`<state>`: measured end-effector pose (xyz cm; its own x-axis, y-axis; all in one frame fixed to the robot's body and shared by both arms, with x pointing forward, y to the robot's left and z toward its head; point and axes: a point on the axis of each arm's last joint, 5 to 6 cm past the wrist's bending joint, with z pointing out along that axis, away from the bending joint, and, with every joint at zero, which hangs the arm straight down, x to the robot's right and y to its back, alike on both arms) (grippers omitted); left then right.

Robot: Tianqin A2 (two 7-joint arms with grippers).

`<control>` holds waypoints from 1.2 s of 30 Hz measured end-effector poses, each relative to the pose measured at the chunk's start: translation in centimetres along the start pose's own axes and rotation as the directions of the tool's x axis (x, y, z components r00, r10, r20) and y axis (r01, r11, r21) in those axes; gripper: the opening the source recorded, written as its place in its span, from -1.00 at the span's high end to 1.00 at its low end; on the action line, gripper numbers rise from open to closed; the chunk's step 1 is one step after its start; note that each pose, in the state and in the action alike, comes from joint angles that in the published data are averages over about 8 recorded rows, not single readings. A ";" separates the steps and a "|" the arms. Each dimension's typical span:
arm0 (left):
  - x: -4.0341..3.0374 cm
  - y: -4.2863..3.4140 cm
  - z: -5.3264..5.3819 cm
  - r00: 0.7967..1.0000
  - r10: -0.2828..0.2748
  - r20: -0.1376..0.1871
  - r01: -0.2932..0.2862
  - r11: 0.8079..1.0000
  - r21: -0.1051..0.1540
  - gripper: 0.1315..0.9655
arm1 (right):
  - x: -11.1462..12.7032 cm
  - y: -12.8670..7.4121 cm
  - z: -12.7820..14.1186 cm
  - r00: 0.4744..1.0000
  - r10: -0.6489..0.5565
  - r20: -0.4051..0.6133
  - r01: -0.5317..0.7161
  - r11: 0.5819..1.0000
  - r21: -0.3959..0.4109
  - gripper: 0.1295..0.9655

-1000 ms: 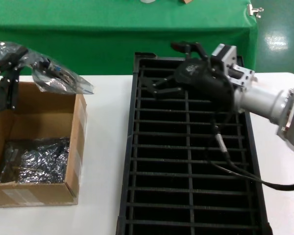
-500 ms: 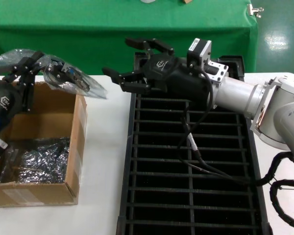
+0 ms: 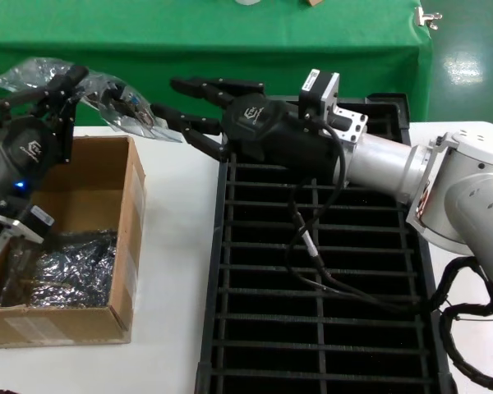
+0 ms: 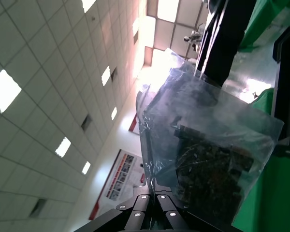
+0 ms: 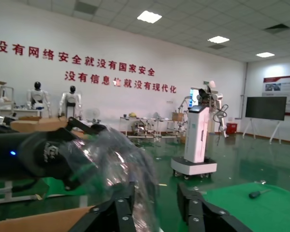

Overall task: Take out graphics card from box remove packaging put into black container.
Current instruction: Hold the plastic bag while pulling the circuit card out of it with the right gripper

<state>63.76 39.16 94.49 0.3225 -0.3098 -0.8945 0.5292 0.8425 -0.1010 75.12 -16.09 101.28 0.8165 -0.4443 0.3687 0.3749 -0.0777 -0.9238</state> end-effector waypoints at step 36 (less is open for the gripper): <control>0.90 0.45 3.0 0.999 -0.035 0.009 0.036 0.993 -0.114 0.98 | -1.4 1.2 0.2 0.999 0.038 0.028 -0.039 0.999 0.034 0.99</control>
<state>66.67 37.91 94.96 0.3110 -0.3429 -0.8864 0.4475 0.8756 -0.1817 74.50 -15.35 99.70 0.8422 -0.4220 0.3357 0.3570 -0.0301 -0.9336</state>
